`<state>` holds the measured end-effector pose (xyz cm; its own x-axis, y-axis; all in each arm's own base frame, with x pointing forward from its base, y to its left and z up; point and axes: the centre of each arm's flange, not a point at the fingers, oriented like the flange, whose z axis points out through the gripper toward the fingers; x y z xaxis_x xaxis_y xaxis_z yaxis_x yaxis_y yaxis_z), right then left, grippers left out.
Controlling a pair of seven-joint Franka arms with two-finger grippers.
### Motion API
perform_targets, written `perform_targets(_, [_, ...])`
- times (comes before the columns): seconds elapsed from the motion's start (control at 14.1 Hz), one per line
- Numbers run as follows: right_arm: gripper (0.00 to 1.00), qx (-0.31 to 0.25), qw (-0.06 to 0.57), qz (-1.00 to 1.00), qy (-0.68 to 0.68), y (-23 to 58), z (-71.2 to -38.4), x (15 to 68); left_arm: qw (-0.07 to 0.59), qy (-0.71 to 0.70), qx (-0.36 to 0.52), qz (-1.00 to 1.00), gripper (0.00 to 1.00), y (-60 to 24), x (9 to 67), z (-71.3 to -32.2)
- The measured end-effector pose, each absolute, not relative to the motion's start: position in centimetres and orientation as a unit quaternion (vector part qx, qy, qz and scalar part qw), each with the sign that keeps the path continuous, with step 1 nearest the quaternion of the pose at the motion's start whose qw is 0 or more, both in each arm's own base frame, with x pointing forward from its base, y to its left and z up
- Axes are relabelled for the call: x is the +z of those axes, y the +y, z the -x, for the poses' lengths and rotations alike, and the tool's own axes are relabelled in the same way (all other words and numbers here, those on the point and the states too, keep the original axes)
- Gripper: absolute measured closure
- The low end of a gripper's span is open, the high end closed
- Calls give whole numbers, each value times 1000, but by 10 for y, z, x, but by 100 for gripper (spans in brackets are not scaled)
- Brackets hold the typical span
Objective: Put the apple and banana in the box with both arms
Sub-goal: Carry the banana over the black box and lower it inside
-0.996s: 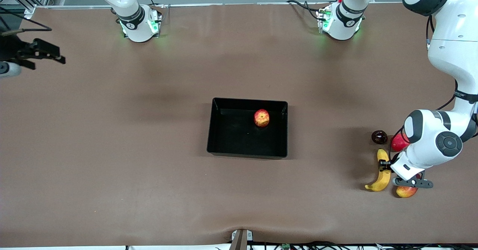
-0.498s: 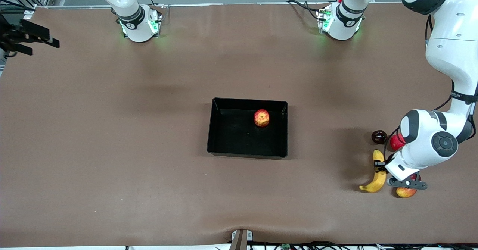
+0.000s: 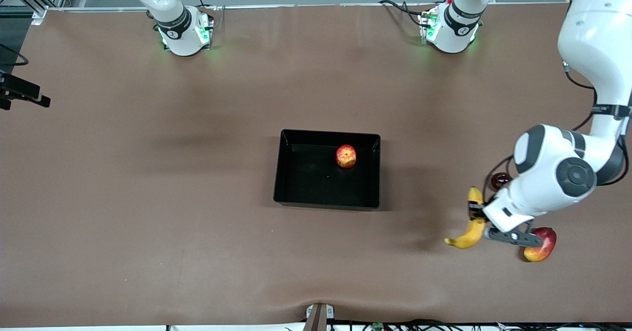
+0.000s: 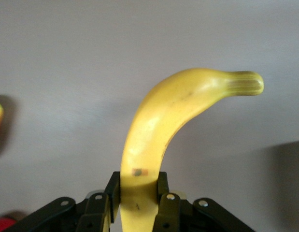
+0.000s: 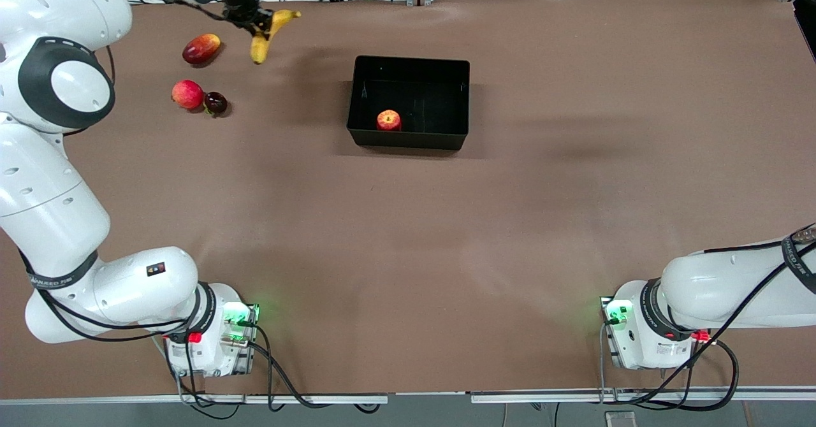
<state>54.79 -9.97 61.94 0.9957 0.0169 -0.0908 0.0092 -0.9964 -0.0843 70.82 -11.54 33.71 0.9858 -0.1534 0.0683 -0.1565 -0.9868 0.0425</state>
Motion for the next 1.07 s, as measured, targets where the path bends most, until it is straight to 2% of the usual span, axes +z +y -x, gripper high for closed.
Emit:
perform_targets(0.28, [0,38,30,999,-10,-98,-547,629,32,-34,28,-998,67,-252,355,-668])
perform_targets(0.57, [0,42,31,999,-12,-95,-544,632,40,-2,23,-999,67,-389,357,-605])
perform_targets(0.78, [0,38,31,999,-14,-92,-541,637,33,1,3,-999,67,-448,327,-565])
perform_targets(1.07, [0,28,29,999,-28,-78,-536,650,14,-5,15,-1000,67,-485,279,-543])
